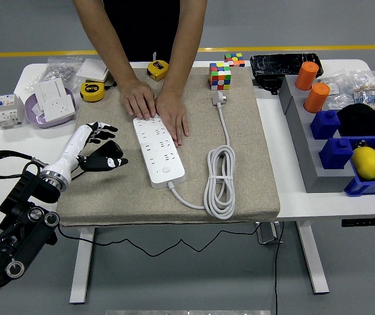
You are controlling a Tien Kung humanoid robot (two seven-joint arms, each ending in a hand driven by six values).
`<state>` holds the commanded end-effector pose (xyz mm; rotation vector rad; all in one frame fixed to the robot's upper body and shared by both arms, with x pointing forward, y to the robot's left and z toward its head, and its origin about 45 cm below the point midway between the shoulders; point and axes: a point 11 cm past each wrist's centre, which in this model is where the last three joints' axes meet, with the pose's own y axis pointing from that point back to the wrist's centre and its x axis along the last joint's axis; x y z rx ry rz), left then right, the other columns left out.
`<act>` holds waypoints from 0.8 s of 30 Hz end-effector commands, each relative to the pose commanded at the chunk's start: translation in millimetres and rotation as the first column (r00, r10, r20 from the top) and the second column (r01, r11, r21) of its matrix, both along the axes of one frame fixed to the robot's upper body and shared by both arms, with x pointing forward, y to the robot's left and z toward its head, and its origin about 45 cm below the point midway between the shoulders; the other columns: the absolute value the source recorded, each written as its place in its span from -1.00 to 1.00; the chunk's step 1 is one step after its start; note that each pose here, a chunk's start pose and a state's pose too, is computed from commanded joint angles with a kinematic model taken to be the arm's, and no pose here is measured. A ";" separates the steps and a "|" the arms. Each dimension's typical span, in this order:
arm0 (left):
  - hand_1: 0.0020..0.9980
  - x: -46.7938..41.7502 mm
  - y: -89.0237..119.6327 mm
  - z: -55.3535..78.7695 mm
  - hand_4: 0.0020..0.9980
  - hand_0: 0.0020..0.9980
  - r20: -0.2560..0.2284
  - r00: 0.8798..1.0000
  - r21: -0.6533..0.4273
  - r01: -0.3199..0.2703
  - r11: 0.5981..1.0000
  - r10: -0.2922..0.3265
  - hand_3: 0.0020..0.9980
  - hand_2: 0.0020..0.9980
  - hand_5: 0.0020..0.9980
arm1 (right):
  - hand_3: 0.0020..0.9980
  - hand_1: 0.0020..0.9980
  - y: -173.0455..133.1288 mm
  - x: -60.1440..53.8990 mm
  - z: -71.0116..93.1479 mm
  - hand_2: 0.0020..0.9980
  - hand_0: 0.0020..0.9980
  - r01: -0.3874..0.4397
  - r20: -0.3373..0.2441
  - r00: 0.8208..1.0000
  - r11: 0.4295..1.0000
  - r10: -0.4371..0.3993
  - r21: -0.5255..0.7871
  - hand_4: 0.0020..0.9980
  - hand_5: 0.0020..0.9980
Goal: Pick up the plug,place it near the board,insert it into the board,press the button
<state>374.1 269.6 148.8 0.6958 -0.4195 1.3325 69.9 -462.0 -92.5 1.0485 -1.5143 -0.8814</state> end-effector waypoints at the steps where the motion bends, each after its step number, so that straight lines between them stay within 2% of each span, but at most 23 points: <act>1: 0.91 1.5 -0.3 -3.1 1.00 0.70 -0.003 1.000 0.010 0.001 1.000 -0.001 0.51 0.70 -0.73 | 0.48 0.59 0.0 0.2 0.0 0.46 1.00 0.000 0.000 1.000 1.000 0.000 0.000 1.00 0.58; 6: 0.91 7.0 3.2 -14.7 1.00 0.70 -0.009 1.000 0.065 -0.016 0.998 0.017 0.51 0.70 -0.73 | 0.48 0.59 0.7 1.7 0.0 0.46 1.00 0.000 0.005 1.000 1.000 0.000 0.002 1.00 0.58; 7: 0.92 7.6 4.7 -17.1 1.00 0.77 -0.010 1.000 0.075 -0.023 0.997 0.024 0.50 0.68 -0.73 | 0.48 0.59 0.9 1.6 -0.1 0.46 1.00 0.000 0.005 1.000 1.000 0.000 0.002 1.00 0.58; 12: 0.92 8.8 12.7 -25.0 1.00 0.77 -0.002 0.999 0.142 -0.052 0.988 0.053 0.50 0.68 -0.73 | 0.48 0.59 1.0 0.0 -0.4 0.46 1.00 0.004 0.003 1.000 1.000 -0.004 0.003 1.00 0.58; 13: 0.40 8.9 14.4 -26.0 1.00 0.27 0.002 0.998 0.162 -0.057 0.985 0.057 0.17 0.15 -0.75 | 0.48 0.59 1.1 -0.3 -0.5 0.46 1.00 0.004 0.002 1.000 1.000 -0.004 0.003 1.00 0.58; 18: 0.40 8.2 20.2 -30.0 1.00 0.27 0.003 0.997 0.231 -0.071 0.970 0.072 0.17 0.15 -0.75 | 0.48 0.59 1.8 0.6 -0.6 0.46 1.00 0.002 0.006 1.000 1.000 -0.002 0.005 1.00 0.58; 19: -0.07 8.3 20.6 -30.3 0.93 -0.14 0.004 0.997 0.236 -0.072 0.969 0.074 -0.03 -0.14 -0.78 | 0.48 0.59 1.9 0.9 -0.6 0.46 1.00 0.002 0.007 1.000 1.000 -0.002 0.005 1.00 0.58; 24: -0.07 8.6 21.9 -30.9 0.93 -0.14 0.018 0.997 0.259 -0.083 0.962 0.081 -0.03 -0.14 -0.78 | 0.48 0.59 1.4 2.5 -0.1 0.46 1.00 0.001 0.009 1.000 1.000 -0.001 0.004 1.00 0.58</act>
